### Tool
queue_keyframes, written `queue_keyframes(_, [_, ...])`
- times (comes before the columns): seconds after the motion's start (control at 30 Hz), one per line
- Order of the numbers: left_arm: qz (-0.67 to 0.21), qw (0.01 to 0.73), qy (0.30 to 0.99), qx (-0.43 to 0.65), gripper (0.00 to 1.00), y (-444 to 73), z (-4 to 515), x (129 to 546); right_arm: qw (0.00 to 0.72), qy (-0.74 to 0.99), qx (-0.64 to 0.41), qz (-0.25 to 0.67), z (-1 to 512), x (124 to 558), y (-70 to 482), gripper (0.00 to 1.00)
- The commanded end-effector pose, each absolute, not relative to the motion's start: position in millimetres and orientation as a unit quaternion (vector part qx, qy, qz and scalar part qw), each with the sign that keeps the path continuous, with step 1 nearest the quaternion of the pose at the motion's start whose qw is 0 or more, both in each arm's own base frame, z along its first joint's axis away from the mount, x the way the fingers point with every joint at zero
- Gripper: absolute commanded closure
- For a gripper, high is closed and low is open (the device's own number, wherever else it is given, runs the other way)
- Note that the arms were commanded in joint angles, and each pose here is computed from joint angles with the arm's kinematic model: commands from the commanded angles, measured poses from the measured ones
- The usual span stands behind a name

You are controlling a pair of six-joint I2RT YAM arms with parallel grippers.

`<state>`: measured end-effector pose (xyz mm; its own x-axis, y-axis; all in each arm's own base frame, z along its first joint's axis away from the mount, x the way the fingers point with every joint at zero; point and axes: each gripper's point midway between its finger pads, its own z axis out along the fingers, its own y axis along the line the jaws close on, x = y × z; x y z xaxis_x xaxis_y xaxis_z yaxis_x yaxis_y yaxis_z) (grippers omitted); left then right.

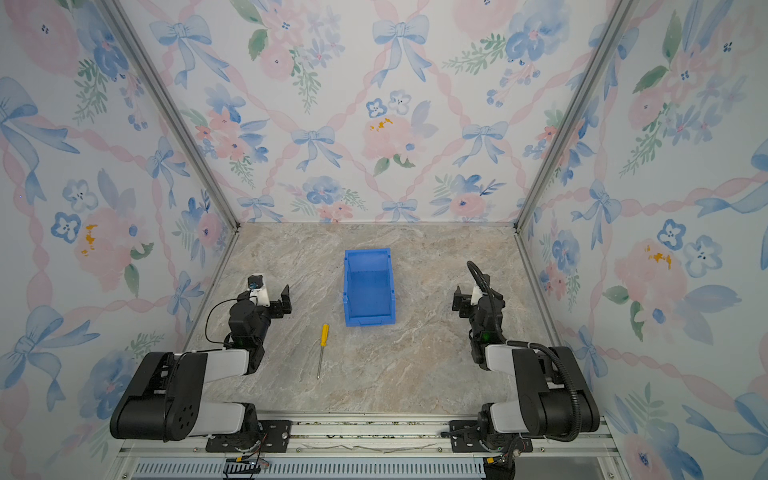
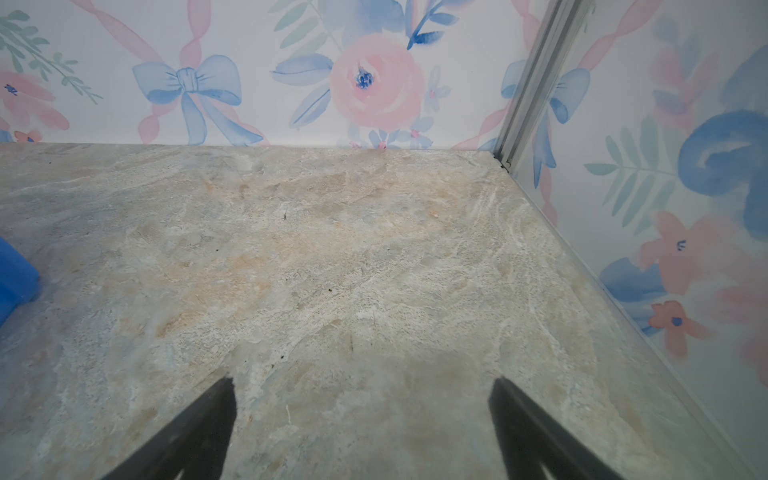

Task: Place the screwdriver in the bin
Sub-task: 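Reach the left gripper over the yellow screwdriver while the right arm nears the bin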

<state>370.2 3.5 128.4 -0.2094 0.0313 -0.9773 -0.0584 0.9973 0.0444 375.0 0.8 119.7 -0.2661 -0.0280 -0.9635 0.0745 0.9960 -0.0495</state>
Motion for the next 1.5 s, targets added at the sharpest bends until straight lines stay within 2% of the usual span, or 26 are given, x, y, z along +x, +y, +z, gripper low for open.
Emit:
queue_keyframes(0.0, [0.038,0.62,0.783,-0.023,0.03,6.1,123.7,365.8,0.618,0.784,0.017,-0.048,129.1,370.4,0.7,0.03])
queue_keyframes(0.13, [0.046,0.608,0.792,-0.027,0.03,9.2,120.5,367.5,0.62,0.782,0.027,-0.058,132.8,371.7,-2.9,0.03])
queue_keyframes(0.23, [0.072,0.578,0.812,-0.041,0.02,18.6,117.2,368.7,0.614,0.787,-0.005,-0.065,147.7,374.9,10.5,0.03])
queue_keyframes(0.4, [0.079,0.557,0.826,-0.035,0.03,18.1,130.0,368.6,0.619,0.777,-0.047,-0.1,191.5,367.9,35.6,0.03])
queue_keyframes(0.53, [0.071,0.565,0.82,-0.053,0.03,16.1,149.5,365.4,0.611,0.785,-0.053,-0.088,217.4,358.8,55.7,0.03])
queue_keyframes(0.73, [0.01,0.556,0.827,-0.086,0.02,2.2,175.5,368.1,0.568,0.816,-0.008,-0.106,240.2,344.1,66.0,0.03])
queue_keyframes(1.0, [-0.096,0.487,0.865,-0.075,0.02,-33.5,171.3,356.0,0.513,0.849,0.056,-0.111,257.0,343.5,71.0,0.03])
queue_keyframes(1.23, [-0.192,0.41,0.891,-0.039,0.02,-74.5,149.0,333.7,0.483,0.871,0.022,-0.091,256.5,353.0,116.1,0.03])
queue_keyframes(1.33, [-0.197,0.368,0.908,-0.031,0.03,-84.3,136.1,323.7,0.469,0.878,-0.005,-0.098,248.2,356.3,138.3,0.03])
queue_keyframes(1.47, [-0.191,0.321,0.927,-0.034,0.03,-90.3,120.0,311.8,0.444,0.895,-0.035,-0.041,226.9,362.0,174.0,0.03])
